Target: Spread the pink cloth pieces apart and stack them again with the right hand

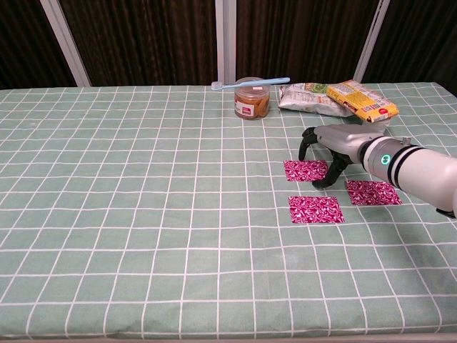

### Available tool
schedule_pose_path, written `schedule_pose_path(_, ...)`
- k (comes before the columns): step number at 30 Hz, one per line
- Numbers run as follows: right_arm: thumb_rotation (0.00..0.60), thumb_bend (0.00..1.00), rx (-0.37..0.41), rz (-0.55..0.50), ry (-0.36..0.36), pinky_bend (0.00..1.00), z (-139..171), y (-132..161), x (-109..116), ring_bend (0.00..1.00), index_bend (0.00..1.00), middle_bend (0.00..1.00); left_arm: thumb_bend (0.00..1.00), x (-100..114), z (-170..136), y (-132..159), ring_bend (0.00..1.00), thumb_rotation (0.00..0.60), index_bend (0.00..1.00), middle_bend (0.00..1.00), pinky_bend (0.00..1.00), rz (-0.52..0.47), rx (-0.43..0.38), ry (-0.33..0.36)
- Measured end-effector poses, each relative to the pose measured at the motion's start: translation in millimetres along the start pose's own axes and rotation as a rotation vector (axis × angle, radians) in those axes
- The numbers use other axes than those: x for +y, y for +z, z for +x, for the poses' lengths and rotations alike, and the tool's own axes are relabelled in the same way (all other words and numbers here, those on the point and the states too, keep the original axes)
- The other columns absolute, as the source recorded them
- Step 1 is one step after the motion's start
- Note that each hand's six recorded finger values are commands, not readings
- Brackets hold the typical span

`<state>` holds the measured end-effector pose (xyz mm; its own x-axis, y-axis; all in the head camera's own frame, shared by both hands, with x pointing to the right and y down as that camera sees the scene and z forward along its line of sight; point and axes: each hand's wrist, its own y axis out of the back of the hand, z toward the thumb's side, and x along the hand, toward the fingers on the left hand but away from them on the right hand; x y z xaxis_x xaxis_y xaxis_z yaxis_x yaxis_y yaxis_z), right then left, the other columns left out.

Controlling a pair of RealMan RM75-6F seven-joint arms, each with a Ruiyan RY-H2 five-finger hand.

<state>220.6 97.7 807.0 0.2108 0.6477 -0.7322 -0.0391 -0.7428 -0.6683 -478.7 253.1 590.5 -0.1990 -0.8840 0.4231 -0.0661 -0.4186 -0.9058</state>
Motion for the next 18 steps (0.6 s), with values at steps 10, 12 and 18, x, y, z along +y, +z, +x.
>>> schedule_pose_path(10, 0.590, 0.17, 0.011, -0.021, -0.029, 0.00, 11, -5, 10, 0.00, 0.37, 0.05, 0.16, 0, 0, 0, 0.11, 0.600, 0.22, 0.15, 0.13, -0.002, -0.002, 0.003)
schedule_pose_path(12, 0.593, 0.17, 0.017, -0.030, -0.035, 0.00, 17, -6, 14, 0.00, 0.37, 0.05, 0.16, 0, 0, 1, 0.11, 0.600, 0.22, 0.15, 0.13, -0.002, -0.005, 0.003)
schedule_pose_path(18, 0.597, 0.17, 0.035, -0.077, -0.035, 0.00, 44, -9, 18, 0.00, 0.37, 0.05, 0.16, -1, 3, 3, 0.11, 0.600, 0.22, 0.15, 0.13, -0.004, -0.015, 0.001)
